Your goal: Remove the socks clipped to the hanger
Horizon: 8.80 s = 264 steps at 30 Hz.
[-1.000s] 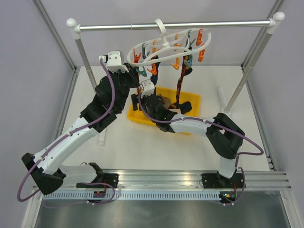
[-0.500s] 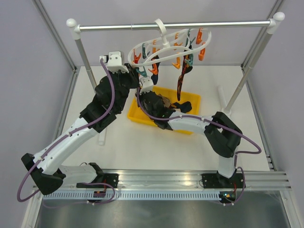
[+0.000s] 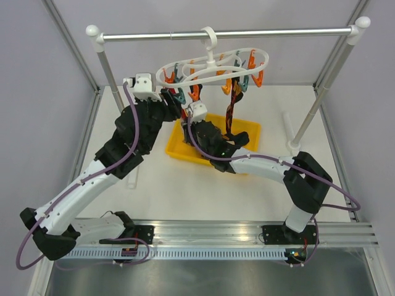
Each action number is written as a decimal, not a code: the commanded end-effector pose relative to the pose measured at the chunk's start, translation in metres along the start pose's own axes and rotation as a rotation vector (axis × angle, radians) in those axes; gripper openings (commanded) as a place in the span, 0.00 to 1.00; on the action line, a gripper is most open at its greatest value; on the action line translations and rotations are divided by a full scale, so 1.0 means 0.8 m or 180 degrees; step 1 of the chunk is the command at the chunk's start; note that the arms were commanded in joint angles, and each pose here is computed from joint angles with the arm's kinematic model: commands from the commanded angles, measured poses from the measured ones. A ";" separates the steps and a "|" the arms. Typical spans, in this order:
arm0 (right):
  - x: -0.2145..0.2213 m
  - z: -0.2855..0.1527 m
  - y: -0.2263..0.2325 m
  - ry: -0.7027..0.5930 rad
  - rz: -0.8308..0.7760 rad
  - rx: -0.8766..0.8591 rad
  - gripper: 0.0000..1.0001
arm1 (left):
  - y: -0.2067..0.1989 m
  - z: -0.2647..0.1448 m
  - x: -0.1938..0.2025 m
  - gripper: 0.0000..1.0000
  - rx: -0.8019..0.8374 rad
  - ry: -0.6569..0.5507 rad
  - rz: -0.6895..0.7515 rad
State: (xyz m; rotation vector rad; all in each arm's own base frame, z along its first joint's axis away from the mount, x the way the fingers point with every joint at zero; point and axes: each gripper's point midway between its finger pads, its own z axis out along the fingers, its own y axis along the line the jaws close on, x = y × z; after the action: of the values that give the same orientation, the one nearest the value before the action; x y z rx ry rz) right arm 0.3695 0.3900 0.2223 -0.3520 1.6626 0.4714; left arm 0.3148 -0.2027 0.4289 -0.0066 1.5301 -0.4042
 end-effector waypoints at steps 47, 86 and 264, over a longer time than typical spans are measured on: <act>-0.008 -0.092 -0.012 0.0011 0.0070 -0.0377 0.01 | 0.017 -0.007 -0.002 0.59 -0.0124 -0.0350 -0.0402; -0.091 -0.253 0.054 0.0152 0.0305 -0.2413 0.07 | 0.049 -0.025 -0.051 0.63 -0.0268 -0.0297 -0.0886; 0.030 -0.173 -0.098 0.0947 0.0418 -0.0339 0.08 | -0.144 -0.058 -0.067 0.02 0.2154 -0.0210 -0.0411</act>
State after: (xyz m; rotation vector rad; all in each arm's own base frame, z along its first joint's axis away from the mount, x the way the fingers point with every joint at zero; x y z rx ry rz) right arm 0.2659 0.2589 0.2020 -0.4906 1.9541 0.6785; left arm 0.2463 -0.2920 0.4780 0.4202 1.3562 -0.9978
